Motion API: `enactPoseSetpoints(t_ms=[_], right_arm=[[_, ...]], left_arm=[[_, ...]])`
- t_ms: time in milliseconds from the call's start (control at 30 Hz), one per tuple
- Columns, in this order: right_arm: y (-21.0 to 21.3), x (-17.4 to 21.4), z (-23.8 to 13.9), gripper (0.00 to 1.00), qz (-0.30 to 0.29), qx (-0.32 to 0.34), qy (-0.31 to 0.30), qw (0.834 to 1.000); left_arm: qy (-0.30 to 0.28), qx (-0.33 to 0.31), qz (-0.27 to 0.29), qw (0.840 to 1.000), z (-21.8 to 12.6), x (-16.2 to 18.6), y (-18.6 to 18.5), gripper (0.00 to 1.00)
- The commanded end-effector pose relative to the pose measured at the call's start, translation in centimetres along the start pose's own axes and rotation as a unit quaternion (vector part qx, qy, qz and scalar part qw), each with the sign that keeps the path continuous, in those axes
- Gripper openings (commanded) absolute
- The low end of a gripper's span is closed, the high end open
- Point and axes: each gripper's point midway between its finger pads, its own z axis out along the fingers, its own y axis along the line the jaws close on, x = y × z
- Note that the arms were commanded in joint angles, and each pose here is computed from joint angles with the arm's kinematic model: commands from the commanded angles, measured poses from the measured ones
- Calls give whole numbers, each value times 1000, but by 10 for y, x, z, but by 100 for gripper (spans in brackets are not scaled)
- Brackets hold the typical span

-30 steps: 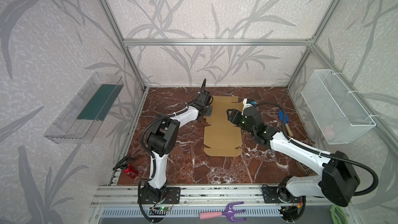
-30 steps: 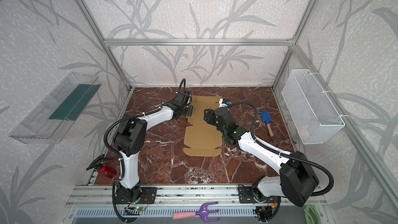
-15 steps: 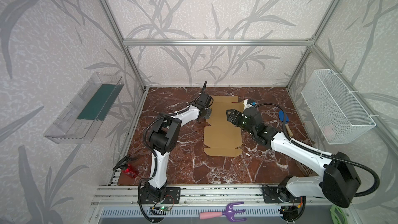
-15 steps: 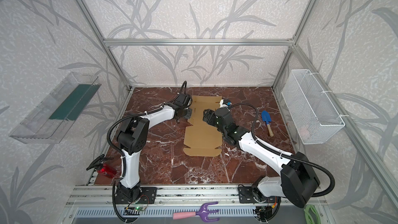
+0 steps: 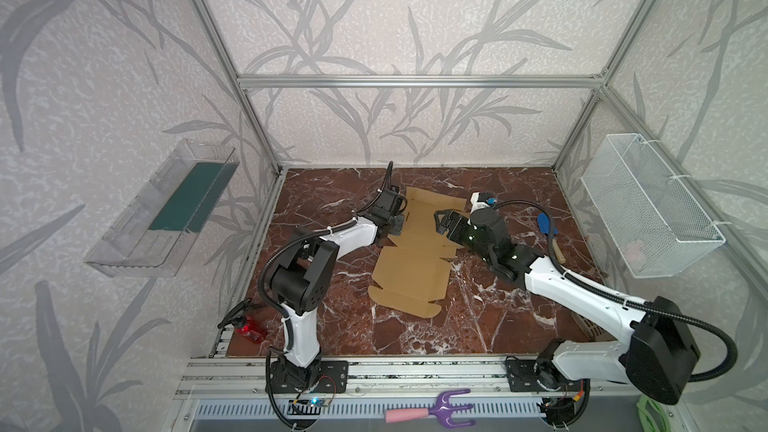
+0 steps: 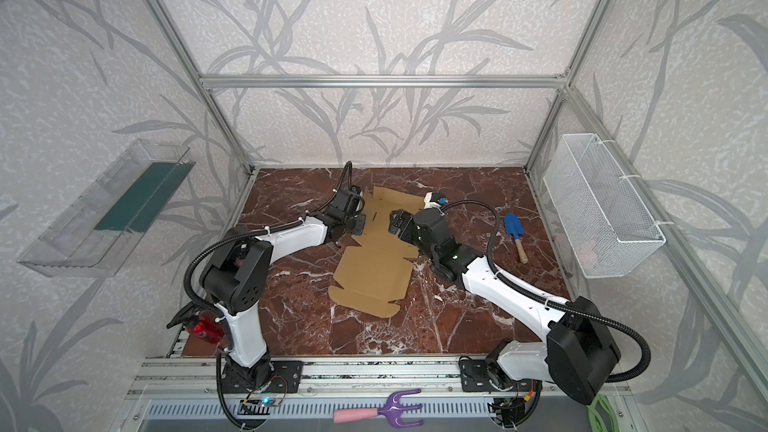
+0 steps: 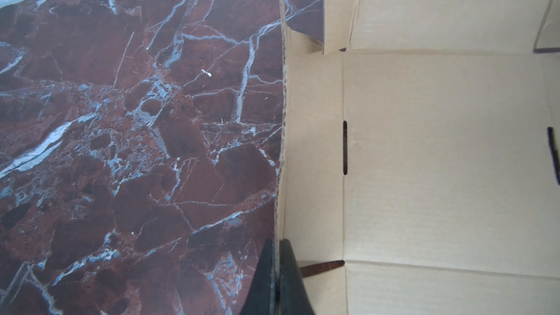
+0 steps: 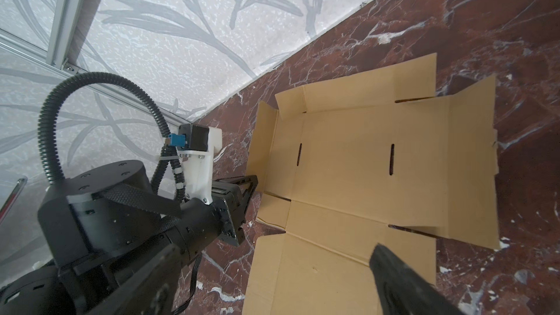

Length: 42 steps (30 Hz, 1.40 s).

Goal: Fold the paper box

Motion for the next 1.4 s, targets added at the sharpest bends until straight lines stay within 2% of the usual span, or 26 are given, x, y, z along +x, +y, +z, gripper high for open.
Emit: enactPoseSetpoints(t_ms=[0, 100, 200, 267, 433, 500, 633, 867, 1000, 1200, 1367], right_arm=[[11, -5, -2, 99, 39, -13, -2, 999], [6, 0, 3, 100, 84, -8, 4, 996], [1, 3, 4, 99, 126, 16, 13, 992], [-1, 2, 4, 99, 148, 40, 22, 988], [0, 2, 5, 99, 197, 35, 20, 980], [0, 2, 3, 99, 205, 44, 24, 977], [-3, 5, -3, 97, 234, 58, 30, 970], [-21, 15, -6, 78, 298, 104, 31, 948], [-21, 2, -13, 76, 302, 117, 5, 946], [-16, -23, -23, 76, 302, 104, -42, 947], [-12, -24, -5, 76, 330, 97, -16, 939]], left_arm=[[-44, -5, -15, 999, -25, -13, -4, 0], [-111, -25, -18, 993, -51, -11, -5, 0], [-208, -21, -43, 977, -83, -10, -6, 0], [-250, -16, -53, 967, -99, 0, -6, 0], [-378, 32, -85, 921, -138, 17, -11, 0], [-407, 37, -86, 909, -146, 26, -13, 0], [-398, 42, -58, 915, -148, 44, -30, 0], [-400, 34, -50, 915, -157, 50, -36, 0], [-397, 25, -48, 916, -159, 56, -34, 0], [-386, 15, -50, 921, -156, 67, -29, 0], [-389, 18, -38, 920, -160, 68, -36, 0]])
